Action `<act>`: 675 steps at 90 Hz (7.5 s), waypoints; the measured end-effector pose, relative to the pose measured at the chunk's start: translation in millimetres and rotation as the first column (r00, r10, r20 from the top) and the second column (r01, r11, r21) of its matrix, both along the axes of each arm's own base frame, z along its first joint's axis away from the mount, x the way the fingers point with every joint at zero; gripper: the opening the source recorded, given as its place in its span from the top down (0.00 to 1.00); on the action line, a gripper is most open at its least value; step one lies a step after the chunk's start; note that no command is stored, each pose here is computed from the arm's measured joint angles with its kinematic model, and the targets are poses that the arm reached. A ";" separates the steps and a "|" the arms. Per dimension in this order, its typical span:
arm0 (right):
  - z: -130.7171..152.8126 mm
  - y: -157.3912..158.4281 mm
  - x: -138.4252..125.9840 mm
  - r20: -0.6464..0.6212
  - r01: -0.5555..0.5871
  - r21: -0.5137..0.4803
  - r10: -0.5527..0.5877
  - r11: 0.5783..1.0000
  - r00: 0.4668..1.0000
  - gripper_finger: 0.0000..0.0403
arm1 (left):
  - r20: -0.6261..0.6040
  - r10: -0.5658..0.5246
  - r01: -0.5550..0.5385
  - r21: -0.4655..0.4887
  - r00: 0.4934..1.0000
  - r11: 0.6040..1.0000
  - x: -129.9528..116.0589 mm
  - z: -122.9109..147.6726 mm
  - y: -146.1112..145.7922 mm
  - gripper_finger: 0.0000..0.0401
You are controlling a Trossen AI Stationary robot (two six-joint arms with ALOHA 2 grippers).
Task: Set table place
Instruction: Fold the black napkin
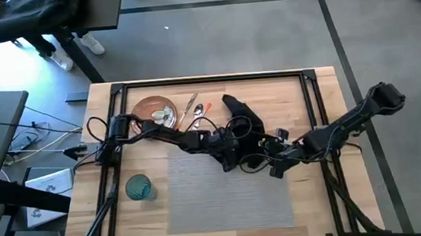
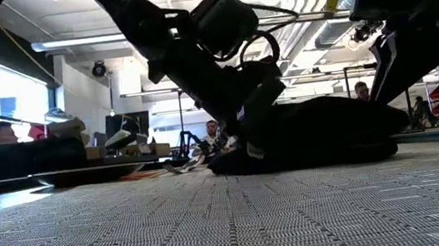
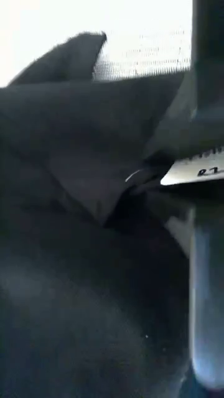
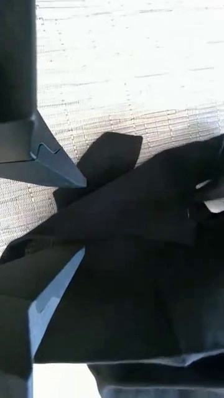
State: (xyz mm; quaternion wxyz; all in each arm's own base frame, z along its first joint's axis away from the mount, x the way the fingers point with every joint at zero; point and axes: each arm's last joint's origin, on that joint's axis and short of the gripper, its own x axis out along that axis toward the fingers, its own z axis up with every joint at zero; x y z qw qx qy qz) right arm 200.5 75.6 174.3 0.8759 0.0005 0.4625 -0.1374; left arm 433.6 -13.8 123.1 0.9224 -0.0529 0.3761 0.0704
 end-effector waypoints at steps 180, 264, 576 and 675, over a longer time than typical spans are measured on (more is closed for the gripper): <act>-78.0 61.7 57.9 0.442 0.287 -0.460 -0.063 0.840 0.895 0.63 | 0.091 0.042 -0.065 0.266 0.995 0.962 -99.6 171.3 -56.9 1.00; 200.5 -49.0 -30.4 0.281 0.063 -0.340 0.037 0.938 0.959 1.00 | -0.002 -0.063 0.050 0.638 0.998 0.768 -97.1 201.9 -11.1 1.00; -19.0 55.7 -14.7 -0.179 -0.128 0.209 0.167 0.970 0.970 0.63 | -0.512 -0.225 0.329 0.121 0.829 0.936 -162.9 76.8 -244.9 1.00; 79.3 69.5 -13.1 -0.023 -0.312 0.132 0.318 0.941 0.948 1.00 | -0.246 -0.168 0.236 0.284 0.955 0.929 -176.9 142.7 -223.6 1.00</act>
